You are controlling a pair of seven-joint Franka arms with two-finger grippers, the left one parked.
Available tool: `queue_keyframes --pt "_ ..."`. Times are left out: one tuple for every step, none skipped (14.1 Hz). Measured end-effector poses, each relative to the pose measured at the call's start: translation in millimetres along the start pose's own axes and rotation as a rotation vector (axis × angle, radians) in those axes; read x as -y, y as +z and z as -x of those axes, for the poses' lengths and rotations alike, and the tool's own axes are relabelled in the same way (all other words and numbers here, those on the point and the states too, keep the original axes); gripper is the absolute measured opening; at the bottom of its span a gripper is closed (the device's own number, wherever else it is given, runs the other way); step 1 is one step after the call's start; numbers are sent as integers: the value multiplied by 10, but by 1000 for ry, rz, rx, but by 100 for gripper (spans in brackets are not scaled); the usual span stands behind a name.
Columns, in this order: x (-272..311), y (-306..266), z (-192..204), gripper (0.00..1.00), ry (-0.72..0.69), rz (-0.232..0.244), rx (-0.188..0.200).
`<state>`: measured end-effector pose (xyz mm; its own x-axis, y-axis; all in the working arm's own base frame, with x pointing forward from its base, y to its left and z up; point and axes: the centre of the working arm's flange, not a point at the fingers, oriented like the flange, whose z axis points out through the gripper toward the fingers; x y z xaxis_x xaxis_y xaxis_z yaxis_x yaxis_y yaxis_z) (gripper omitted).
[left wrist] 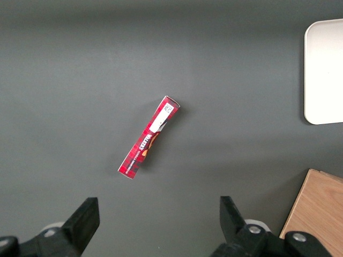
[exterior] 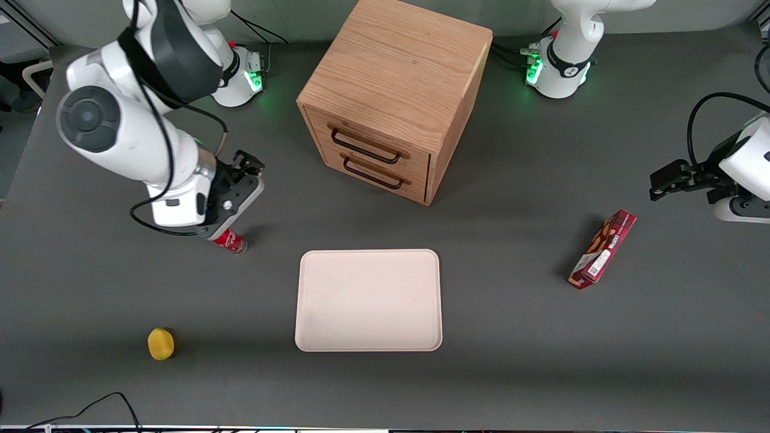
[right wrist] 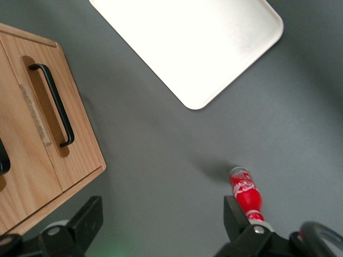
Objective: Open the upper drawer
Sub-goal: 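Move the right gripper toward the wooden cabinet's drawer handles, then bring the right gripper to the upper drawer's black handle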
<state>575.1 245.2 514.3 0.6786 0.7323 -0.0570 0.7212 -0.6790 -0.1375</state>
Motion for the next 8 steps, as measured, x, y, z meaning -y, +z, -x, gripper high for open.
queue_keyframes --pt "72 48 -44 100 -14 -1 4" --pt "150 99 -95 100 -29 -1 7" --pt "228 158 -152 100 -44 -3 10" --pt "304 214 -202 100 -57 -9 13" --pt "363 255 -238 100 -65 -17 14" --pt "416 287 -261 100 -66 -27 15" --pt "479 316 -280 100 -63 -36 18" --pt "563 346 -304 100 -63 -50 18"
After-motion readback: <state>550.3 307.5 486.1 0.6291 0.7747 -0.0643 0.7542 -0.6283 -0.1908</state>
